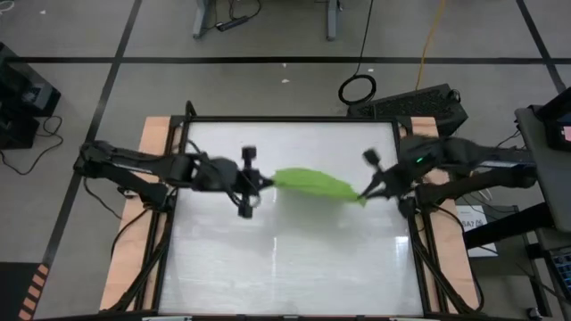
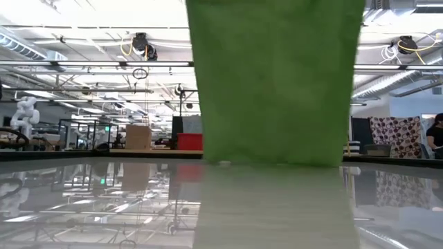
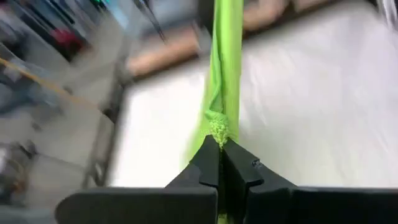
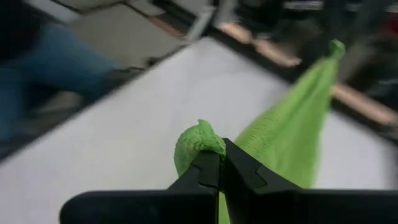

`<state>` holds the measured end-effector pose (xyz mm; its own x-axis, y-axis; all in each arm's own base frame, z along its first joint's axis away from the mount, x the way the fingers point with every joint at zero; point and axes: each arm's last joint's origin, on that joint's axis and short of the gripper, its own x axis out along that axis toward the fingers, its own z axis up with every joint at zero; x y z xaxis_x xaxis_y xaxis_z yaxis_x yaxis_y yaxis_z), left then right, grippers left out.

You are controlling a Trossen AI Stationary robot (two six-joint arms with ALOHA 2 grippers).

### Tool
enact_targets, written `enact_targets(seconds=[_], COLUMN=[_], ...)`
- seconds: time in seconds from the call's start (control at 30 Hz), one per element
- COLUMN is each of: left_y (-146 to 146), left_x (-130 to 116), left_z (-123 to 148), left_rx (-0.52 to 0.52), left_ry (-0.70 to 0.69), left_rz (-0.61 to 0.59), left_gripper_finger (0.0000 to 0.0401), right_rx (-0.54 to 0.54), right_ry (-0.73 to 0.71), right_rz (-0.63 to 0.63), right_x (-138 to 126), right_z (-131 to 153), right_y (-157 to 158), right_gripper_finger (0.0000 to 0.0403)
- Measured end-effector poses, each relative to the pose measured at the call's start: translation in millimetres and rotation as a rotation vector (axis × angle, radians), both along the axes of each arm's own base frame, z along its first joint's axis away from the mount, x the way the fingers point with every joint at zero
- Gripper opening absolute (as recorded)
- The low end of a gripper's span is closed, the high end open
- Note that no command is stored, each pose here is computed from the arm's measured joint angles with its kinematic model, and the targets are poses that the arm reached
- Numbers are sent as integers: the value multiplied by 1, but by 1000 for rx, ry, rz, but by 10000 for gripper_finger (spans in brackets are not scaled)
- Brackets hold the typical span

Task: Roll towel
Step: Roll the green microfiber cloth

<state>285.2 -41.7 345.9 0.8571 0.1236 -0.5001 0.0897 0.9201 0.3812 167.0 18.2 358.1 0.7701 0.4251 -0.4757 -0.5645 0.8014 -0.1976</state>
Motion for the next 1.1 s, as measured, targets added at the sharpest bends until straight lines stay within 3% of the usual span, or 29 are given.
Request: enact_targets(seconds=[0.17,0.3,0.43,0.67,0.87,0.97,1.1], left_y=[-17,-26,-39,-75,-96,-99,-98], left_x=[11,22,27,31,29,32,42], left_z=[-46,-86,-121,-166,-173,-170,-164], left_rx=[-34,-59,-89,-94,-74,-74,-78], left_ry=[150,281,395,504,486,419,309], left_rz=[-11,9,5,-33,-57,-37,-43], left_gripper_finger=[2,7,39,106,139,147,151], right_rx=[97,159,213,242,213,162,107], right_ry=[146,157,158,112,183,239,280], right_rz=[75,115,160,246,241,215,191], right_x=[25,40,47,68,87,92,96], right_z=[-73,-124,-157,-186,-210,-220,-219], right_y=[21,41,59,90,108,116,123], right_gripper_finger=[0,0,0,0,6,35,106])
